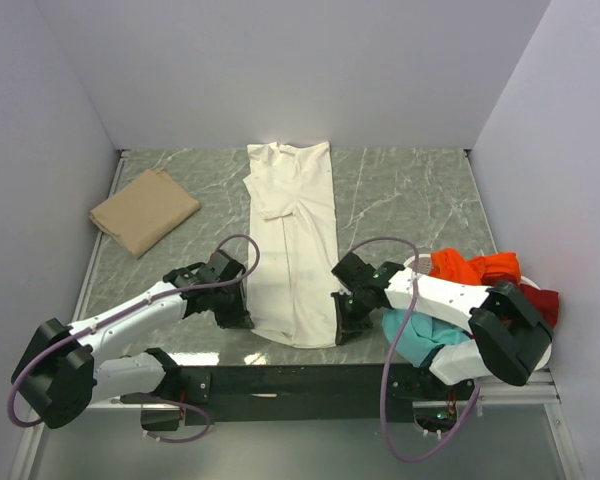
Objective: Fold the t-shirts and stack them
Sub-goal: Fold the tshirt
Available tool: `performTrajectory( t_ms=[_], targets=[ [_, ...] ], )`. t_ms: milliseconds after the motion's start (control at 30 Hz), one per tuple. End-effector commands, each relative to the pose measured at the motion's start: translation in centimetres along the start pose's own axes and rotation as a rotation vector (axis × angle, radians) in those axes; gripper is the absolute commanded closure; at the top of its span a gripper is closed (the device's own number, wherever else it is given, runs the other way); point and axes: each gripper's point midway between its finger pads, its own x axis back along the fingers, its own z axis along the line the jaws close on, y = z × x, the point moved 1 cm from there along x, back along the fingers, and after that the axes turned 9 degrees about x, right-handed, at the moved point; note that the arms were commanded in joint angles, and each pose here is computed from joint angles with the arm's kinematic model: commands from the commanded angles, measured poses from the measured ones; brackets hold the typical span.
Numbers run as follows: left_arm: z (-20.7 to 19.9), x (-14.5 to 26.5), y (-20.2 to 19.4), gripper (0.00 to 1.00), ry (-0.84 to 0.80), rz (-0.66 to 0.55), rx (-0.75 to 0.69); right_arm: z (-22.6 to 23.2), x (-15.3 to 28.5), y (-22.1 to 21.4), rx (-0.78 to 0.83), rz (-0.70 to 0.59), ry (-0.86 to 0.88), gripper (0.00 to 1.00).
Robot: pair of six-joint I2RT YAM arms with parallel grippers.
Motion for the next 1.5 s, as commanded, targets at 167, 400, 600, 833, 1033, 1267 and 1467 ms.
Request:
performTrajectory(
  t_ms=[167, 400, 600, 833, 1033, 1267, 1467],
  targets=[
    [-2.1, 1.9, 1.9, 1.0, -0.013, -0.086, -0.022, 1.5, 4.2, 3.7, 0.011, -0.142, -0.077, 1.0],
    [-4.0, 2.9, 4.7, 1.0, -0.006, -0.185, -0.067, 1.4, 5.4, 7.0, -0.002, -0.216, -0.145, 1.0],
    [-5.5, 3.2, 8.3, 1.0, -0.032, -0.254, -0.054, 0.8, 6.2, 10.6, -0.024, -0.27, -0.193, 1.0],
    [-7.1, 2.7, 13.4, 1.0, -0.064, -0.316, -0.023, -0.5, 7.1, 15.7, -0.049, -0.336, -0.221, 1.0],
    [-8.4, 2.1, 18.3, 1.0, -0.097, -0.361, 0.0, -1.9, 7.6, 20.8, -0.053, -0.376, -0.237, 1.0],
    [-10.8, 1.1, 23.8, 1.0, -0.158, -0.384, -0.013, -2.8, 8.8, 27.7, -0.035, -0.421, -0.236, 1.0],
    [-11.7, 0.1, 27.9, 1.0, -0.191, -0.397, -0.014, -3.8, 8.1, 31.8, -0.034, -0.409, -0.24, 1.0]
  ],
)
